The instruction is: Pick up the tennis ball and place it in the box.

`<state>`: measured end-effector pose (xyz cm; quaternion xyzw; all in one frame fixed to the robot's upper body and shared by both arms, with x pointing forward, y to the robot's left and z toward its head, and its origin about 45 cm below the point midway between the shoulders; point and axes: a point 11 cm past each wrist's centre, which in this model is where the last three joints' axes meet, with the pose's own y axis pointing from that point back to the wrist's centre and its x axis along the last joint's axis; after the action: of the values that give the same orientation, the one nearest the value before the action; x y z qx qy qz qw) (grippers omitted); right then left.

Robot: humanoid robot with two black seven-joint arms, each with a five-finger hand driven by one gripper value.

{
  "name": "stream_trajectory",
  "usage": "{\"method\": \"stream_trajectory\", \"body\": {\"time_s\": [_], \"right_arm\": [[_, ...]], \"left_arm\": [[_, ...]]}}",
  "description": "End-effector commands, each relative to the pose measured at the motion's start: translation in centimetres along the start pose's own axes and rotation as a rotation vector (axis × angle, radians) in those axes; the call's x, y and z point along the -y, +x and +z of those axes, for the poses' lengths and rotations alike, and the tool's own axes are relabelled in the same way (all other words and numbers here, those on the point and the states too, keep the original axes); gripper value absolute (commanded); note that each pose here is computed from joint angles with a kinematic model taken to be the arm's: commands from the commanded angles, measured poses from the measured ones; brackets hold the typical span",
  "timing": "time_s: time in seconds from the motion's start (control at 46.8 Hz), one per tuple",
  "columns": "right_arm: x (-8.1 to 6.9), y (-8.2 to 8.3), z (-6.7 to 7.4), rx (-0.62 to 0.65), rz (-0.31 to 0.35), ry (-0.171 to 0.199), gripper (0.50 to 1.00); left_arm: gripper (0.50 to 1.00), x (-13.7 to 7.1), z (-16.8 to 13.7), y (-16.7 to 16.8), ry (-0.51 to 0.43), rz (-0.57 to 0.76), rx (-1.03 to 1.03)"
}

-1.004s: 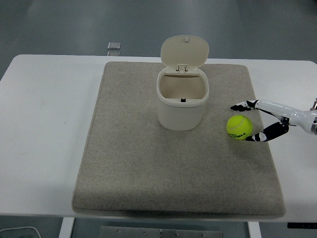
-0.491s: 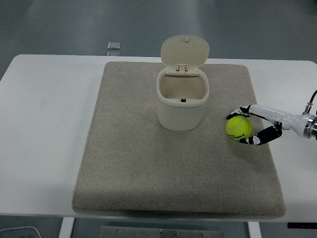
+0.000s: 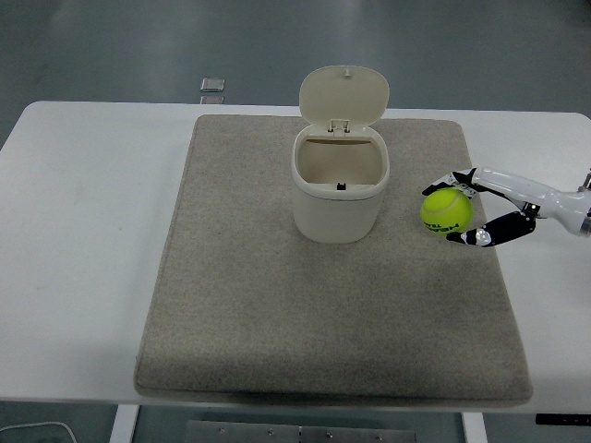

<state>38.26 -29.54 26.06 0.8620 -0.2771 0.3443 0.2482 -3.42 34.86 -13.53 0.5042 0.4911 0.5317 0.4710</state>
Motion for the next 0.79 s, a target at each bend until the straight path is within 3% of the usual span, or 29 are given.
{"method": "stream_trajectory", "body": {"time_s": [0.0, 0.15, 0.449, 0.598, 0.769], "right_arm": [[0.1, 1.8, -1.3, -0.003, 0.04, 0.059, 0.5], [0.7, 4.4, -3.6, -0.02, 0.054, 0.121, 0.5], [4.0, 5.0, -8.1, -0.007, 0.04, 0.254, 0.5], [6.2, 4.0, -8.8, 0.014, 0.022, 0.243, 0.5], [7.5, 3.3, -9.3, 0.026, 0.018, 0.248, 0.5]], "left_arm": [[0.992, 0.0, 0.0, 0.0, 0.0, 0.0, 0.0], [0.992, 0.0, 0.0, 0.0, 0.0, 0.0, 0.0], [0.992, 0.0, 0.0, 0.0, 0.0, 0.0, 0.0], [0.992, 0.0, 0.0, 0.0, 0.0, 0.0, 0.0], [0.992, 0.0, 0.0, 0.0, 0.0, 0.0, 0.0]]}}
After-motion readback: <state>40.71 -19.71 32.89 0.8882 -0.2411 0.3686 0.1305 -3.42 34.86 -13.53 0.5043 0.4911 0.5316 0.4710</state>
